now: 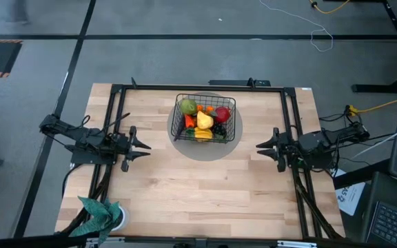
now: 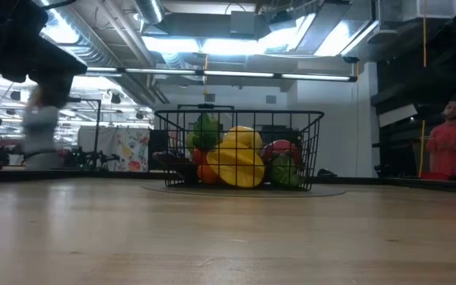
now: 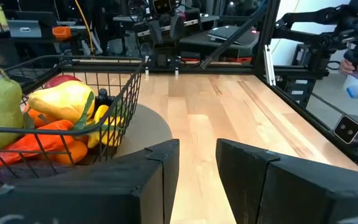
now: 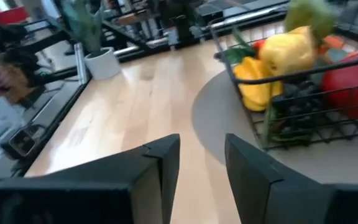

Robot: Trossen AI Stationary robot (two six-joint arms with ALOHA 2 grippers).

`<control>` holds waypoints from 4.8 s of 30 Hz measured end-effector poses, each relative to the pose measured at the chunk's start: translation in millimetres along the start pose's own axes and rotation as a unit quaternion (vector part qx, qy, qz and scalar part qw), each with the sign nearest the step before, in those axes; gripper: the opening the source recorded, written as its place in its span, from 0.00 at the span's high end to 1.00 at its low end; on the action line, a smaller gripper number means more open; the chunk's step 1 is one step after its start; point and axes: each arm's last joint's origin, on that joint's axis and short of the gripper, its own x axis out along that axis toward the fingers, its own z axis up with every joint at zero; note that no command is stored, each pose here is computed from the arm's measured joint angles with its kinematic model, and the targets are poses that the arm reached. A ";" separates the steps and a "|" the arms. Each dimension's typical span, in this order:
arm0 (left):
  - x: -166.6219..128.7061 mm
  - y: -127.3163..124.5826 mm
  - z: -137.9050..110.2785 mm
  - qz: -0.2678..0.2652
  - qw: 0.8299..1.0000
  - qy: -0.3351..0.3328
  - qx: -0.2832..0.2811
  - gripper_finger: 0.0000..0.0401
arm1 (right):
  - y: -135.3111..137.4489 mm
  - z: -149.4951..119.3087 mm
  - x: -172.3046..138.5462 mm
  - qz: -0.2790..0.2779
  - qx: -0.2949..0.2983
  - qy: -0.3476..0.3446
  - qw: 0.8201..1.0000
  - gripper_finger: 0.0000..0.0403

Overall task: Build produce basket
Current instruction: Return to Home Position

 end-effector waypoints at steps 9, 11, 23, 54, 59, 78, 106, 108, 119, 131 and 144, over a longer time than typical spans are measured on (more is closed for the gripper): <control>0.1 0.1 -0.3 0.001 1.000 0.001 0.007 0.76 | -1.0 0.7 0.2 -0.020 -0.006 -0.008 1.000 0.71; 0.8 -0.1 -1.0 0.002 1.000 0.006 0.008 0.76 | -1.0 0.7 0.3 -0.020 -0.008 -0.008 1.000 0.71; 7.1 -0.6 -8.5 0.028 0.997 0.049 -0.052 0.76 | -1.0 0.7 0.3 -0.021 -0.032 -0.008 0.999 0.71; 9.8 -1.2 -12.3 0.034 0.996 0.069 -0.043 0.76 | -0.9 0.8 0.3 -0.020 -0.017 -0.008 1.000 0.71; 9.8 -1.2 -12.3 0.034 0.996 0.069 -0.043 0.76 | -0.9 0.9 0.2 -0.020 -0.017 -0.008 1.000 0.71; 9.8 -1.2 -12.4 0.033 0.996 0.069 -0.044 0.76 | -1.0 0.9 0.3 -0.020 -0.016 -0.008 1.000 0.71; 9.8 -1.2 -12.4 0.033 0.996 0.069 -0.044 0.76 | -0.9 1.0 0.2 -0.020 -0.017 -0.009 1.000 0.71; 9.7 -1.2 -12.4 0.033 0.996 0.069 -0.044 0.76 | -0.9 0.9 0.3 -0.020 -0.017 -0.009 1.000 0.71; 9.7 -1.2 -12.4 0.033 0.996 0.069 -0.044 0.76 | -1.0 0.9 0.3 -0.020 -0.017 -0.008 1.000 0.71; 9.8 -1.3 -12.4 0.033 0.996 0.069 -0.044 0.76 | -0.9 0.9 0.2 -0.020 -0.017 -0.009 1.000 0.71; 9.7 -1.2 -12.4 0.033 0.996 0.069 -0.044 0.76 | -1.0 0.9 0.3 -0.020 -0.017 -0.008 1.000 0.71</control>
